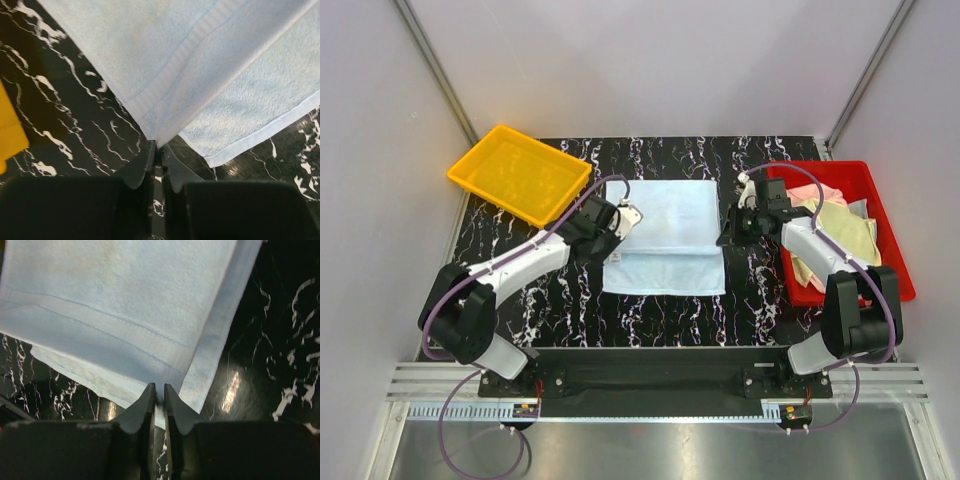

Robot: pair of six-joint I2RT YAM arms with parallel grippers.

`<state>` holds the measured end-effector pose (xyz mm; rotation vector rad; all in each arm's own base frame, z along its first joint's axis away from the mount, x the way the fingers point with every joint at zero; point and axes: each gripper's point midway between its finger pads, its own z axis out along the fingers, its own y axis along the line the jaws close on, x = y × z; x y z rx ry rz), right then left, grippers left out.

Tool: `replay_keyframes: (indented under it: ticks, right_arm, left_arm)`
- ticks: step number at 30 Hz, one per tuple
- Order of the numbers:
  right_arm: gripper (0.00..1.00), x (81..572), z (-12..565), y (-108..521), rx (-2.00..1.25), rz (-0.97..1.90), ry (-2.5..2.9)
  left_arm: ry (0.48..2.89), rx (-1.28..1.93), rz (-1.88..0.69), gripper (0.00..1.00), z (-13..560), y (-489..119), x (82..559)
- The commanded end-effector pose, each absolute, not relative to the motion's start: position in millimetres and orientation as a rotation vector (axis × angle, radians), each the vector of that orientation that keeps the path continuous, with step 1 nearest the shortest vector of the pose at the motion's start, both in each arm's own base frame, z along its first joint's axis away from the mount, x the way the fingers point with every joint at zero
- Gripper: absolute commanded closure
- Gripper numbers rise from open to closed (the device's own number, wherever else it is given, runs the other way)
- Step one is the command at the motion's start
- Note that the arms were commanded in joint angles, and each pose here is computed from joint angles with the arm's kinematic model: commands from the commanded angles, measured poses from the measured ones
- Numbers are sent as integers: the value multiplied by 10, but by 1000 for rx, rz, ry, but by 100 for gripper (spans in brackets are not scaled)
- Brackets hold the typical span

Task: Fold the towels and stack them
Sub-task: Fold the towel

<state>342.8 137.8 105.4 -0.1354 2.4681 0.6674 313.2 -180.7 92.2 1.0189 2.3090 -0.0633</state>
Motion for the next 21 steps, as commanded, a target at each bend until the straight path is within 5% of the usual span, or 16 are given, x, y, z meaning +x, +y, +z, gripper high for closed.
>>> replay_keyframes:
  ticks: [1,6,9,21]
  right_arm:
    - [78,3062,863,1184,10,562,2689]
    - [67,2807,827,1183,84,582,2733]
    - [60,2823,893,1136,151,548,2688]
    - [63,3108,527,1434,260,429,2747]
  left_arm:
    - [2302,927,-52,87,1048,-1814,3034]
    - [2343,856,-43,66,1127,-1796,2838]
    - [2364,698,-90,45,1216,-1785,2774]
    - [2531,-63,-566,46,987,-1723,2946]
